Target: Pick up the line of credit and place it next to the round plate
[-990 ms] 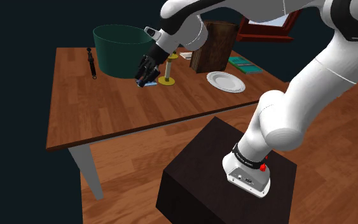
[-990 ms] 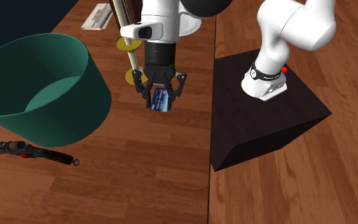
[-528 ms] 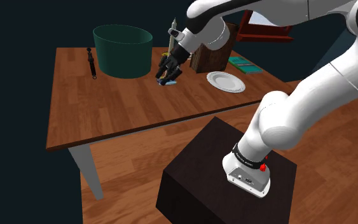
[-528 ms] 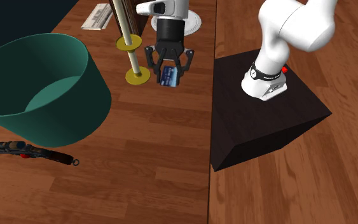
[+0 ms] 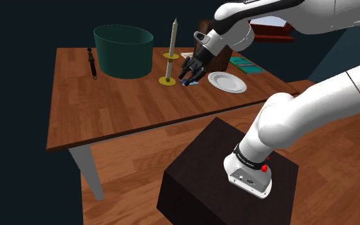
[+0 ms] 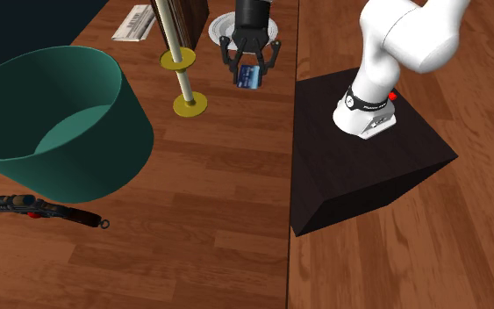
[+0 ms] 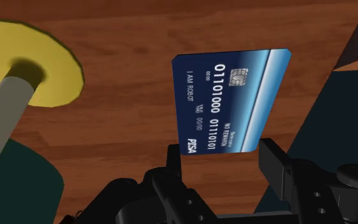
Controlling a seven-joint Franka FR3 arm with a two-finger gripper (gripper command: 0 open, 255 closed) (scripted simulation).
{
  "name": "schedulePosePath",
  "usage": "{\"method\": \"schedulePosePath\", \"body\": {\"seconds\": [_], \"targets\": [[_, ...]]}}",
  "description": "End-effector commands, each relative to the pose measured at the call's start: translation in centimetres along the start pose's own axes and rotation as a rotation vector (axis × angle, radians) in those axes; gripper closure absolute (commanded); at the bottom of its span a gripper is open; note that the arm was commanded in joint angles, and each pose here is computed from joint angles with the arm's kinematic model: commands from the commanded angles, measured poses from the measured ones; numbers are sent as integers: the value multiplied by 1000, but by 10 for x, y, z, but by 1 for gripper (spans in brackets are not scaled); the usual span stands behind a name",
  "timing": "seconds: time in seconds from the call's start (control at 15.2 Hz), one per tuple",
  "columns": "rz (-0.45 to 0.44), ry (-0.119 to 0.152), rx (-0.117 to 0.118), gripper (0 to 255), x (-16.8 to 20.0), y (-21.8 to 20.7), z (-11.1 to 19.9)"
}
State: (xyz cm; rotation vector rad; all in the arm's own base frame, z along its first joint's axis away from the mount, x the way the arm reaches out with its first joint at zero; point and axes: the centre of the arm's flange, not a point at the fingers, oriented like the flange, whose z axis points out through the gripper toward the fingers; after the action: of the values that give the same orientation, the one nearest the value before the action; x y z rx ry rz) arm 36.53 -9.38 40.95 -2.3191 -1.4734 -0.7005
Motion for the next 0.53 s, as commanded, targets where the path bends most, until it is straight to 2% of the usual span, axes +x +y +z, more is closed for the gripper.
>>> {"method": "schedulePosePath", "body": {"seconds": [0.0,0.46], "targets": [[-1,0,1,255,-23,-6,-13],[-1,0,1,255,-99,-23,-64]]}}
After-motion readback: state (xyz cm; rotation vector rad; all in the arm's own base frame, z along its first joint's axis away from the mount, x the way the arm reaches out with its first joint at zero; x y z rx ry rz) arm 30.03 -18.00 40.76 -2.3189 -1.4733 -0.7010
